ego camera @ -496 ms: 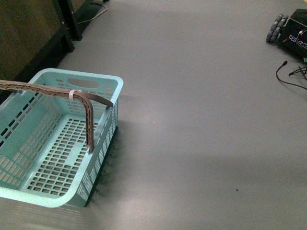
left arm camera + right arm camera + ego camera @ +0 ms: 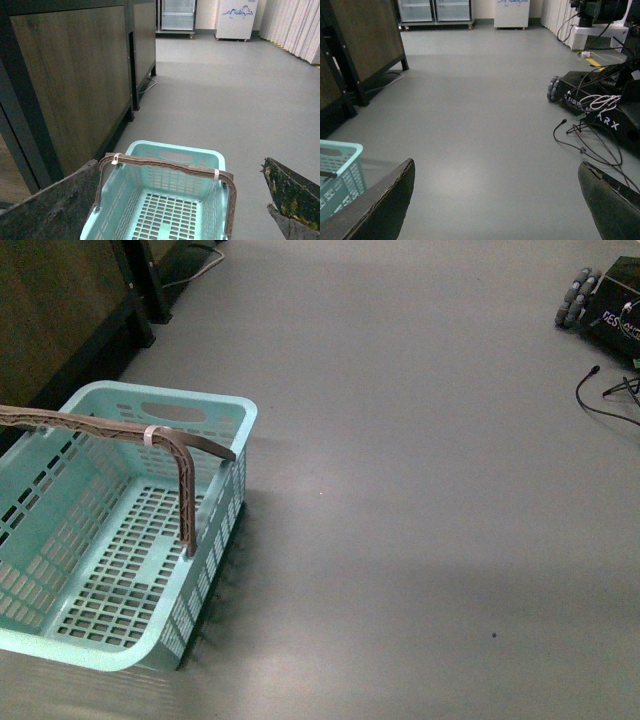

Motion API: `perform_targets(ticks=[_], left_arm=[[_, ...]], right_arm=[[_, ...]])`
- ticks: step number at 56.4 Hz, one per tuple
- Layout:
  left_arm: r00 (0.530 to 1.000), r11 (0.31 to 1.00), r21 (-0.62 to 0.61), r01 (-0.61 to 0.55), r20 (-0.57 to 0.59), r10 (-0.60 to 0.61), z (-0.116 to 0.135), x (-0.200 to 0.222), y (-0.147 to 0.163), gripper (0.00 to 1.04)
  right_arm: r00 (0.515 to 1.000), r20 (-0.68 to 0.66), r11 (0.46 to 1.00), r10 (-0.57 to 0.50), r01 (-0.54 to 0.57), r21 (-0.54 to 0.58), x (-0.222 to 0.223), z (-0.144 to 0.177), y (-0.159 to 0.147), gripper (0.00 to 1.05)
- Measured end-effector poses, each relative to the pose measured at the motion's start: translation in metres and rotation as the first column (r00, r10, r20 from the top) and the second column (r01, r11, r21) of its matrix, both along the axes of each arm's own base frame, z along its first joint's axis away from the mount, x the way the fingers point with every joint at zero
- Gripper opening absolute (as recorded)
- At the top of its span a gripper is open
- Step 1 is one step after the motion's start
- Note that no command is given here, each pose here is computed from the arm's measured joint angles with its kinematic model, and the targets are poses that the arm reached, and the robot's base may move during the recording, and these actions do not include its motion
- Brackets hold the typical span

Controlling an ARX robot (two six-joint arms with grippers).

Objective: Pick lemon and mango into basket

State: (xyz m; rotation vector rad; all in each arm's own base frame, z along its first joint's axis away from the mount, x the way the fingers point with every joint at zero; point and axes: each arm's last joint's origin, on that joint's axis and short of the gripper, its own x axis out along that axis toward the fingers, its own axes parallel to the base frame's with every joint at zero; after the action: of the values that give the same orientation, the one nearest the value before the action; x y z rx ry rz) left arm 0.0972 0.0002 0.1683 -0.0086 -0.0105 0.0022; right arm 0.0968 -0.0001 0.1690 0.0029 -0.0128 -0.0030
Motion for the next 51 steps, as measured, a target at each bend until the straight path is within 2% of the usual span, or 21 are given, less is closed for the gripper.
perform_targets(ticks=[16,18,20,23,25,31,40,51], left_arm=[[1.0,1.0,0.0,0.0,0.0,0.0,0.0,0.0,0.0,0.98],[0.993,0.997,-0.059,-0.054,-0.107,0.048,-0.001,0.0,0.0,0.98],[0.952,0.976,-0.171,-0.138,-0.293,0.083,-0.001,0.001,0.001,0.98],[0.906,0.941,-0.264,-0.21,-0.416,0.085,-0.003,0.003,0.004,0.98],[0.889,0.912,-0.326,-0.249,-0.45,0.082,-0.004,0.005,0.005,0.98],[0.889,0.824,-0.478,-0.305,-0.452,0.066,0.003,0.017,0.015,0.98],[0.902,0.733,-0.583,-0.35,-0.42,0.097,0.017,0.05,0.036,0.98],[0.887,0.644,-0.67,-0.368,-0.46,0.029,0.002,0.107,0.046,0.98]], right_arm=[[1.0,0.0,1.0,0.0,0.0,0.0,0.0,0.0,0.0,0.96],[1.0,0.0,1.0,0.0,0.0,0.0,0.0,0.0,0.0,0.96],[1.0,0.0,1.0,0.0,0.0,0.0,0.0,0.0,0.0,0.96],[1.0,0.0,1.0,0.001,-0.001,0.0,0.0,0.0,0.0,0.96],[1.0,0.0,1.0,0.001,-0.001,0.0,0.0,0.0,0.0,0.96],[1.0,0.0,1.0,0.0,0.0,0.0,0.0,0.0,0.0,0.96],[1.0,0.0,1.0,0.0,0.0,0.0,0.0,0.0,0.0,0.96],[1.0,0.0,1.0,0.0,0.0,0.0,0.0,0.0,0.0,0.96]])
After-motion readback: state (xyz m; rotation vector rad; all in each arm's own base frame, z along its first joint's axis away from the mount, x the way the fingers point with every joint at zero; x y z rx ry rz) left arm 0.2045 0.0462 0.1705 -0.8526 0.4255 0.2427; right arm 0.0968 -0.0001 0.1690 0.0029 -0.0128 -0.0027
